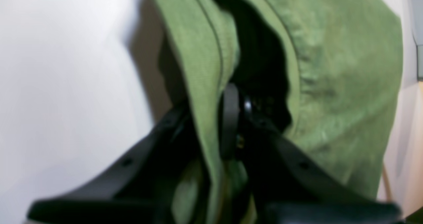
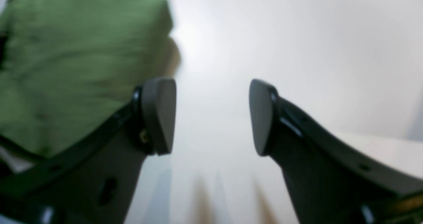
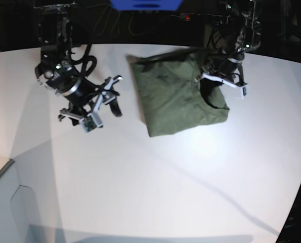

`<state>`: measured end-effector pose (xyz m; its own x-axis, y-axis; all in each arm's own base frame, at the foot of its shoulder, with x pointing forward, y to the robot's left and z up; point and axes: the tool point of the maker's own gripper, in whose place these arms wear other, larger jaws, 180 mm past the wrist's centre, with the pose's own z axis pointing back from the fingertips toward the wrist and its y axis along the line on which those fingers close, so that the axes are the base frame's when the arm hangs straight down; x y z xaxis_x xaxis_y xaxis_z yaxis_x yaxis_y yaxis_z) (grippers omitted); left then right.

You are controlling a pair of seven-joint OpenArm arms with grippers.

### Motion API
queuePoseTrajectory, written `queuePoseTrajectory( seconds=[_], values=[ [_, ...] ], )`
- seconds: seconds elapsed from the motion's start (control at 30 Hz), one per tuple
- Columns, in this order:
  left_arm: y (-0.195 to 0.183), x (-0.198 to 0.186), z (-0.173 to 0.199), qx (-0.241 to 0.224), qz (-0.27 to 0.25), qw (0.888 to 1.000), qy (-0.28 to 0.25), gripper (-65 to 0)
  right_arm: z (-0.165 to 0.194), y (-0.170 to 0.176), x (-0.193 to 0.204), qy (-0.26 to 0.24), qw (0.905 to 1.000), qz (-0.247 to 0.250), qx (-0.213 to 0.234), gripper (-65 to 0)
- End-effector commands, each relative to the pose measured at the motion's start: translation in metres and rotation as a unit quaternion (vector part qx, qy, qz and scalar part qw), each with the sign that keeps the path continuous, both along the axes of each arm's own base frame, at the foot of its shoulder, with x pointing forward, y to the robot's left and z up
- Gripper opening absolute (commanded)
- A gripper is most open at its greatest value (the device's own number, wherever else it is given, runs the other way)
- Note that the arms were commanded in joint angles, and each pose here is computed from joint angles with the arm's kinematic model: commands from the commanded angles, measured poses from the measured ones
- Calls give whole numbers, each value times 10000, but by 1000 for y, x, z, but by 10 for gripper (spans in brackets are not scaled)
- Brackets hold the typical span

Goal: Layout the t-shirt on the table in an organized manner, then fold the t-shirt properly
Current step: 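Press and smooth the bundle's edge with the left gripper, then sweep the left gripper along the bundle's side to tuck the fabric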

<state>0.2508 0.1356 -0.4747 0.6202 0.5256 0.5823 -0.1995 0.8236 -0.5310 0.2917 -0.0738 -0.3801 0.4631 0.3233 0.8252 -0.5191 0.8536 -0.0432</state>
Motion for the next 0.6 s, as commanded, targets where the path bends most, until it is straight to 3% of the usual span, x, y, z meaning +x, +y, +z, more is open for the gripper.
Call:
queuePoseTrajectory(
  seconds=[0.0, 0.13, 0.2, 0.27, 0.33, 0.4, 0.47, 0.57],
  values=[
    [5, 6, -4, 222, -145, 9996, 137, -632, 17, -4, 12, -307, 9994, -93, 136, -298],
    [-20, 40, -5, 698, -1238, 9894, 298, -650, 24, -39, 21, -433, 9975, -555, 46, -298],
    [-41, 59, -2, 1116, -1962, 9738, 276, -649, 26, -57, 25, -473, 9956, -813, 8, -300],
    [-61, 77, 2, 1667, -2712, 9478, 185, -649, 28, -72, 25, -496, 9936, -1017, -17, -300],
    [-81, 94, 6, 2235, -3369, 9146, 23, -649, 29, -85, 25, -516, 9915, -1195, -51, -300],
    [-97, 110, 9, 2809, -3983, 8731, -134, -649, 29, -97, 24, -521, 9894, -1351, -83, -300],
    [-121, 119, 15, 3182, -4719, 8214, -375, -649, 30, -108, 22, -525, 9873, -1493, -112, -300],
    [-171, 115, 23, 3352, -5834, 7356, -788, -649, 30, -124, 19, -524, 9838, -1708, -157, -300]
  ],
)
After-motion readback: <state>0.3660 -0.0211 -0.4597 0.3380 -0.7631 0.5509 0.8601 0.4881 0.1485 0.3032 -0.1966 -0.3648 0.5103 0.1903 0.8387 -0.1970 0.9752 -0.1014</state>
